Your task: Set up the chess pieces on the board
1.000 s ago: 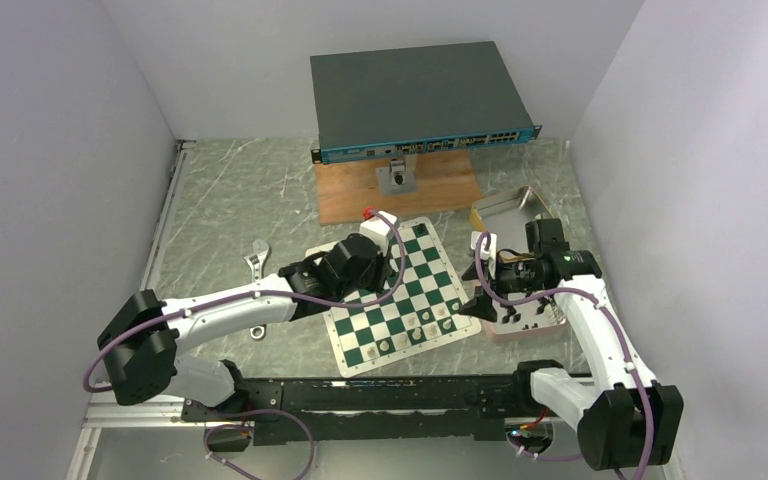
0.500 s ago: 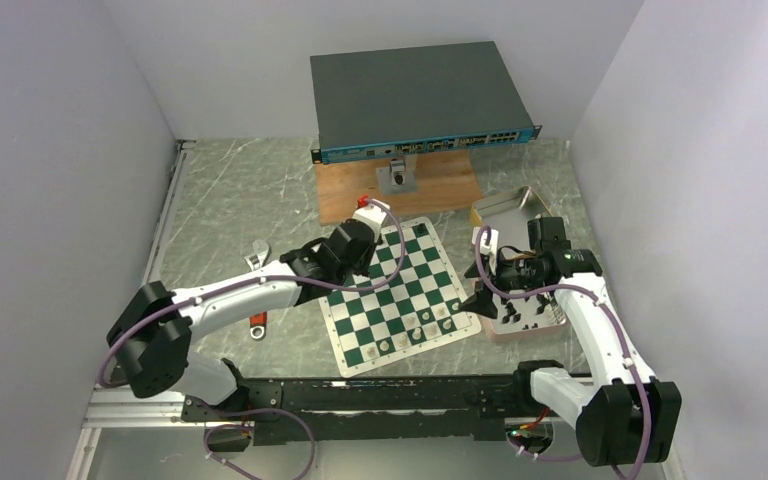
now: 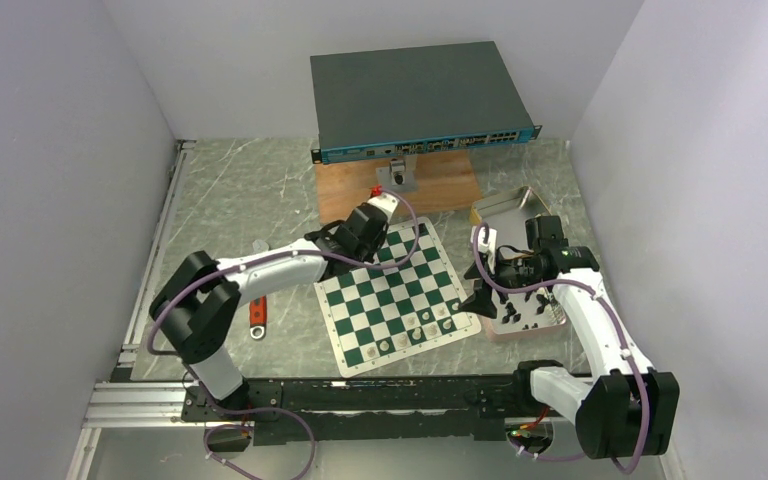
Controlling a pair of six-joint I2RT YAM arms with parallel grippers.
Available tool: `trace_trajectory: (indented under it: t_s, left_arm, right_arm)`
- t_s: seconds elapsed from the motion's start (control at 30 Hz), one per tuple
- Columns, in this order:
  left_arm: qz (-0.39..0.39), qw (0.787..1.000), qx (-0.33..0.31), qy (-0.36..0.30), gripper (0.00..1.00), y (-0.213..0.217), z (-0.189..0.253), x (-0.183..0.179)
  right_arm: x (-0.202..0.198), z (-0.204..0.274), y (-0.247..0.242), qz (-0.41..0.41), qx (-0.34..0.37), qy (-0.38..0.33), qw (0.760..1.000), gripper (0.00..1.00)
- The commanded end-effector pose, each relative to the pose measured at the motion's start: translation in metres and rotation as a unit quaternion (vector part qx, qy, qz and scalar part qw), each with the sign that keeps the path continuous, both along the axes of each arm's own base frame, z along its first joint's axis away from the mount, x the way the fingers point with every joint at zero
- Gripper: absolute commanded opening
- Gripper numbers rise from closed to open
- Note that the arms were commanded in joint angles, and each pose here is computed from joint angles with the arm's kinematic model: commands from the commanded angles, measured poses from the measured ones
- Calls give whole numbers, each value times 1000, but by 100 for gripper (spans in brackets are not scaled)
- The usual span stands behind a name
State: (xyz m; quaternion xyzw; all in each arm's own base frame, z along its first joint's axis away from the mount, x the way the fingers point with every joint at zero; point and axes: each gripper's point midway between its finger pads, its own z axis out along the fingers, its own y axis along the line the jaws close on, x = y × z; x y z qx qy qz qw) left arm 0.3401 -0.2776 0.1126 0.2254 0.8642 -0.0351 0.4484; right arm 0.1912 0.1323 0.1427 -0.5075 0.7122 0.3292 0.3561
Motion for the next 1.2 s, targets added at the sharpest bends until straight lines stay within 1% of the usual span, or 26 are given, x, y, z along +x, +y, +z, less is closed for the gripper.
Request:
trace_trajectory:
  t_s: [0.0,0.4,0.83,1.17]
  left_arm:
    - [-6,1000,-4,-9,0,-10,6,22]
    - [2,999,15,30,0,-9,-21,47]
    - [0,998,24,56,0,-8,-41,52]
    - [-2,998,23,66,4,-8,-46,53]
  right_arm:
    - [9,10,1,4,3,-22,1000,81]
    - [8,6,0,9,0,-16,1000,80]
    - [8,4,0,10,-2,-13,1000,80]
    - [7,2,0,12,-3,-9,1000,80]
